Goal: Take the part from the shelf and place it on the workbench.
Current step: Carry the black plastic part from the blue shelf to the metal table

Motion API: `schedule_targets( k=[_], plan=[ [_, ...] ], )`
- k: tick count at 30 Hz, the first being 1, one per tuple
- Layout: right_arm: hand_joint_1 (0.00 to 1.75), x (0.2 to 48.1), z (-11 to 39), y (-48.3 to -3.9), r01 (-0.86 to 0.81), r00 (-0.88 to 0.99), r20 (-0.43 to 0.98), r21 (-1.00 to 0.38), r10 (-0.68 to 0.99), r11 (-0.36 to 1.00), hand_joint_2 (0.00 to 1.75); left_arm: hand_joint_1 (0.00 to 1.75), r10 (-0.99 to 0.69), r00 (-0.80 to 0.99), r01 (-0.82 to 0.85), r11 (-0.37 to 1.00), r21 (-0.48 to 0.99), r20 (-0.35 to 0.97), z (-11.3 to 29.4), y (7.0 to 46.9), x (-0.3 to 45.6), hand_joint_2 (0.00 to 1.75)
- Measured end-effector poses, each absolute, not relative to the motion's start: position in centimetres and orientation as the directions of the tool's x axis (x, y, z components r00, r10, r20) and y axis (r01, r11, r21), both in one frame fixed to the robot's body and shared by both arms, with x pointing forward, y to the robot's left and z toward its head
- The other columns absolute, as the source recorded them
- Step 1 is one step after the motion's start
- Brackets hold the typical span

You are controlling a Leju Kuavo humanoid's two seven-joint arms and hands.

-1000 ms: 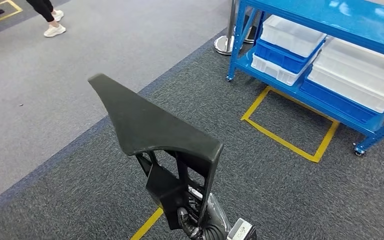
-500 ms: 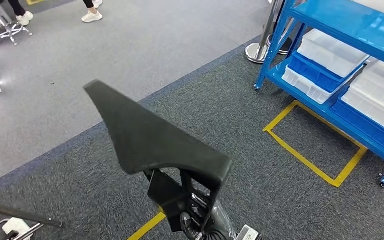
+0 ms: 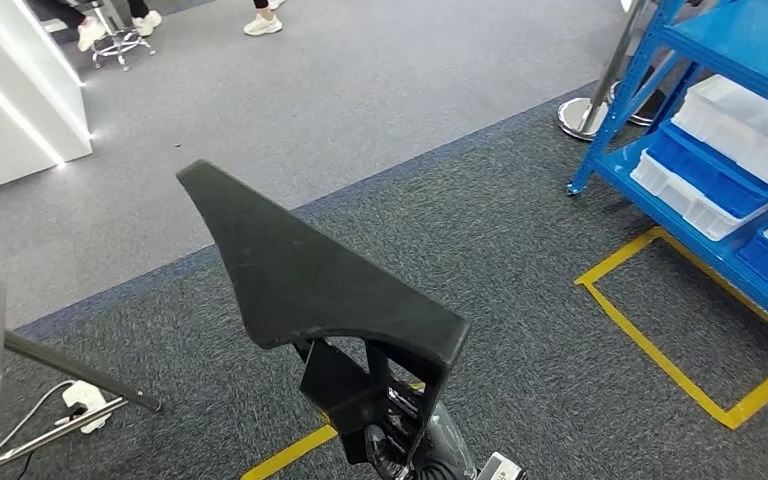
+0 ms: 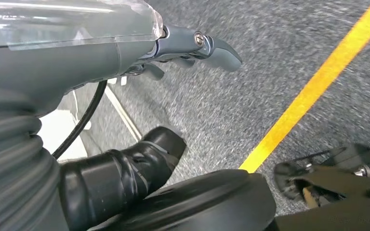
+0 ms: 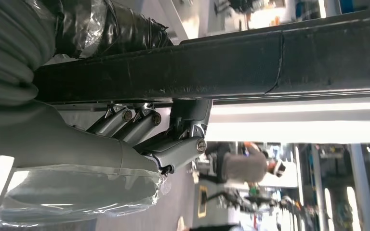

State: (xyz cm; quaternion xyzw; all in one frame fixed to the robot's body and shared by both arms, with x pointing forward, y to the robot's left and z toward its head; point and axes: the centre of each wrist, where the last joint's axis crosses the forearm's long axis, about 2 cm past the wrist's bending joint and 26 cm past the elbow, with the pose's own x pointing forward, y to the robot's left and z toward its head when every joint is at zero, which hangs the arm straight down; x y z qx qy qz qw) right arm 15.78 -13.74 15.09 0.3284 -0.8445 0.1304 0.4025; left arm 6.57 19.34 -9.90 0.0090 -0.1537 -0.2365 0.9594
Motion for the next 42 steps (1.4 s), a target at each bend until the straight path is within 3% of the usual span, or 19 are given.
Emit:
schedule_targets(
  k=[20, 31, 42],
  plan=[
    [1.75, 16.0, 15.0, -13.9, -0.666, -0.459, 0.769, 0.033, -0.445, 0.745, 1.75, 0.00, -0.437, 0.849, 0.437, 0.897, 0.070, 0.297, -9.9, 19.2, 6.4, 1.75],
    [1.75, 17.9, 16.0, -12.7, -0.680, -0.477, 0.765, -0.010, -0.432, 0.733, 1.75, 0.00, -0.420, 0.852, 0.432, 0.901, 0.034, 0.311, -10.4, 21.3, 5.9, 1.75],
    [1.75, 17.8, 16.2, -12.7, -0.677, -0.482, 0.764, -0.015, -0.429, 0.735, 1.75, 0.00, -0.428, 0.852, 0.427, 0.901, 0.075, 0.303, -9.9, 19.5, 6.7, 1.75]
  ],
)
